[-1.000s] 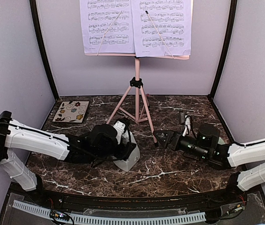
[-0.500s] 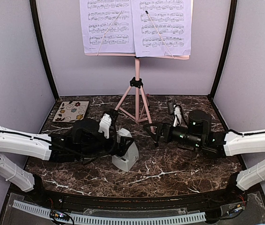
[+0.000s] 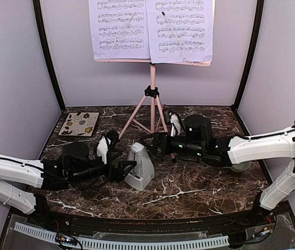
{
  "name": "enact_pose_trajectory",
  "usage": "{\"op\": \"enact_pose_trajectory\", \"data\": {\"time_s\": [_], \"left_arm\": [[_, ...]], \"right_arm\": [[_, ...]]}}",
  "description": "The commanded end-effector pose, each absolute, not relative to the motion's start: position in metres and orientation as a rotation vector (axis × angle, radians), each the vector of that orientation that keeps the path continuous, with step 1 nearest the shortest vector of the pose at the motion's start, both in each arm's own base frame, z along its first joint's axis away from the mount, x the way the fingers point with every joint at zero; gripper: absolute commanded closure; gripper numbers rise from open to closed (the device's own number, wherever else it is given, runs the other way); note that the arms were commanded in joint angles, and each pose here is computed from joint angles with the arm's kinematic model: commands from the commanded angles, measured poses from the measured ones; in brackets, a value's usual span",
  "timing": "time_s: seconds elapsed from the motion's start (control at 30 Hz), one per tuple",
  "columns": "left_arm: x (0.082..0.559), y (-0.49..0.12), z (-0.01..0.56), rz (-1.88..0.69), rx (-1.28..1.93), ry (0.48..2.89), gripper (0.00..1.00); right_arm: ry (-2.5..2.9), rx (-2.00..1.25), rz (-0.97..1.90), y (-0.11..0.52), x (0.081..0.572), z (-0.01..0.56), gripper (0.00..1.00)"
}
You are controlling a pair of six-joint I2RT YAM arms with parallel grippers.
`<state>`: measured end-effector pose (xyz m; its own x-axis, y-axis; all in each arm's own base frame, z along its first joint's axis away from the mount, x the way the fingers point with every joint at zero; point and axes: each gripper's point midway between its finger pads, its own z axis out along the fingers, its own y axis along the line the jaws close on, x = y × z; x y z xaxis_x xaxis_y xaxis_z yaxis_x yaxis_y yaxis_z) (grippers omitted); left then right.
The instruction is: Set up the instrument practice props
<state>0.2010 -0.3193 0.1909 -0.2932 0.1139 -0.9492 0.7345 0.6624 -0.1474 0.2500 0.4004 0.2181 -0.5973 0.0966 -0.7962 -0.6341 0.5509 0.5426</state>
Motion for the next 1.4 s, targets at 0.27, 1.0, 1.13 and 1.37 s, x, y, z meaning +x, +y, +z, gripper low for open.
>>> {"op": "enact_pose_trajectory", "data": {"time_s": [0.27,1.0,1.13,1.37], "left_arm": [[0.217,-0.351,0.209,-0.681,0.734,1.660,0.30],[0.234,-0.350,0.220,-0.603,0.664,1.668,0.54],[0.229,-0.346,0.215,-0.623,0.668,1.679,0.54],[0.226,-0.340,0.200,-0.632,0.654,1.726,0.36]], "right_arm": [[1.988,-0.453,1.135,0.421,0.250,0.203,0.20],[2.099,-0.462,1.033,0.409,0.242,0.135,0.28],[2.116,-0.473,0.985,0.405,0.243,0.126,0.29],[2.143,-0.481,0.948,0.398,0.241,0.111,0.30]]}}
